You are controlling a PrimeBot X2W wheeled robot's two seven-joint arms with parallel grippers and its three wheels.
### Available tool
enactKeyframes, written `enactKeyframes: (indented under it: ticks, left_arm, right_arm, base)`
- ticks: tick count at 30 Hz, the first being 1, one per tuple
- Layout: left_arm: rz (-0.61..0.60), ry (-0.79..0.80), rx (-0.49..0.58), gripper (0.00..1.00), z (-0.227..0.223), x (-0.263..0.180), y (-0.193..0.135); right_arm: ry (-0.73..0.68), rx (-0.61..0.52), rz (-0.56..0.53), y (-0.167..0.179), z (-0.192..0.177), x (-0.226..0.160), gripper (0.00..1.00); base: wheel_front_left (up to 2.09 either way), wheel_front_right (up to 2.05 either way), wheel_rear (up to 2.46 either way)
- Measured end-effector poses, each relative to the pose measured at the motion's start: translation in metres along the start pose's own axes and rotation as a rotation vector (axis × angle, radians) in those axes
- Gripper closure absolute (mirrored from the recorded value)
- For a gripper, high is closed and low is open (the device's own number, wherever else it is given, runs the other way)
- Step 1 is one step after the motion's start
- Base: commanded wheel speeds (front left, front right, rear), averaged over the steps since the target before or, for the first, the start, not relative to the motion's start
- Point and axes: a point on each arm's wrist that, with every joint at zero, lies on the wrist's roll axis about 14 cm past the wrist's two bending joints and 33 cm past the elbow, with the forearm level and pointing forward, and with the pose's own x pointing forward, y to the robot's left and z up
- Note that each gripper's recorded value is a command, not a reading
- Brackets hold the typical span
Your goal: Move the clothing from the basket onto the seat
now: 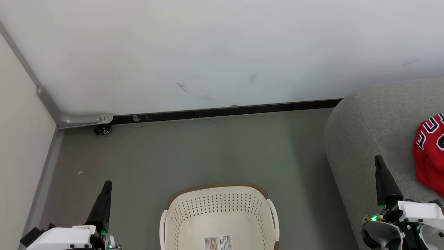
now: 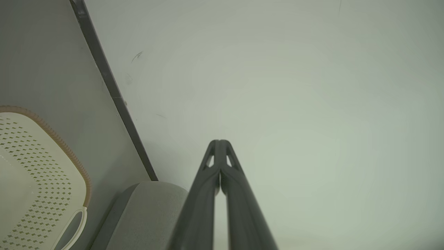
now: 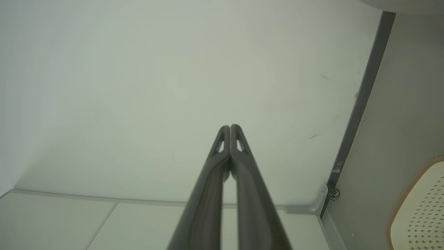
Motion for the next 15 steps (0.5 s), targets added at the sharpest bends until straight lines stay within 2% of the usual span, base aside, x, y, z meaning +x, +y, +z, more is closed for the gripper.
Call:
enactKeyframes:
  ticks: [15]
  left_arm:
    - [0.003,-0.002,-0.001,1.00,0.0005,-0.0001,0.0011]
  right_arm:
    - [-0.001,0.000,0.000,0.0000,0.0004,0.0000,1.00]
  base:
    - [0.00,0.00,0.00]
